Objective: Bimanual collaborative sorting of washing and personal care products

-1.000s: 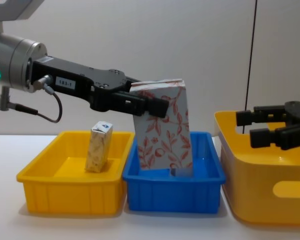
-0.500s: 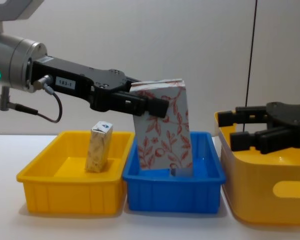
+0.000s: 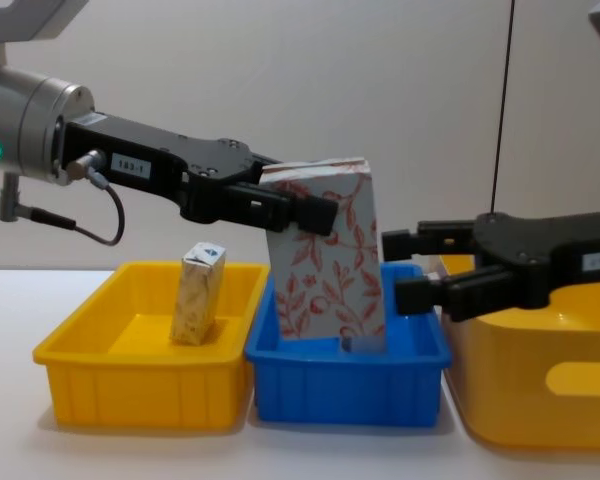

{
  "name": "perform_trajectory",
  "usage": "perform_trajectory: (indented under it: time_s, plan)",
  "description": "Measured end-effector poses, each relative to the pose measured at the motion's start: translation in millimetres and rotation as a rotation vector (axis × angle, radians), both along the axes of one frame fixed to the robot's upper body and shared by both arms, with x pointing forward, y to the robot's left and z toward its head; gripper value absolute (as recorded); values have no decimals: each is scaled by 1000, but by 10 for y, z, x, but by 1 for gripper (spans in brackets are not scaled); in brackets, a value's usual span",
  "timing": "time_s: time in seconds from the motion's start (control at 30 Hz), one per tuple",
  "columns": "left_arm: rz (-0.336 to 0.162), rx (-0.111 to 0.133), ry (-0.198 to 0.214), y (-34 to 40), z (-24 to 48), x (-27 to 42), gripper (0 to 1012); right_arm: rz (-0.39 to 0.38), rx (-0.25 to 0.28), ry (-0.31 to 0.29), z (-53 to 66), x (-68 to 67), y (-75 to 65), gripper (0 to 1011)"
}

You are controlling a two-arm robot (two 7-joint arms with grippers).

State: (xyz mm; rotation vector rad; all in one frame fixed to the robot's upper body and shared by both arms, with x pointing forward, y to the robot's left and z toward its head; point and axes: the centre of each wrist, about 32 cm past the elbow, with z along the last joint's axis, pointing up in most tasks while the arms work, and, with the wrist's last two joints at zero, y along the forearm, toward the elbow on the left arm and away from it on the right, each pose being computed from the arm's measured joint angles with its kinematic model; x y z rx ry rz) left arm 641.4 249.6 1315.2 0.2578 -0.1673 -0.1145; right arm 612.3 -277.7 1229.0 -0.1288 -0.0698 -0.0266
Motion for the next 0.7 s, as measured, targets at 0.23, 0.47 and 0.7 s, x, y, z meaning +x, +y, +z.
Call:
perform_trajectory:
  time_s: [0.23, 0.47, 0.7]
  plan:
    - [0, 0, 0, 1, 0, 0, 383, -2, -3, -7, -36, 1, 154, 1000]
    - [0, 0, 0, 0, 0, 0, 383, -13, -9, -16, -62, -1, 282, 991]
    - [0, 0, 0, 0, 0, 0, 383, -39, -12, -33, -92, -3, 415, 813]
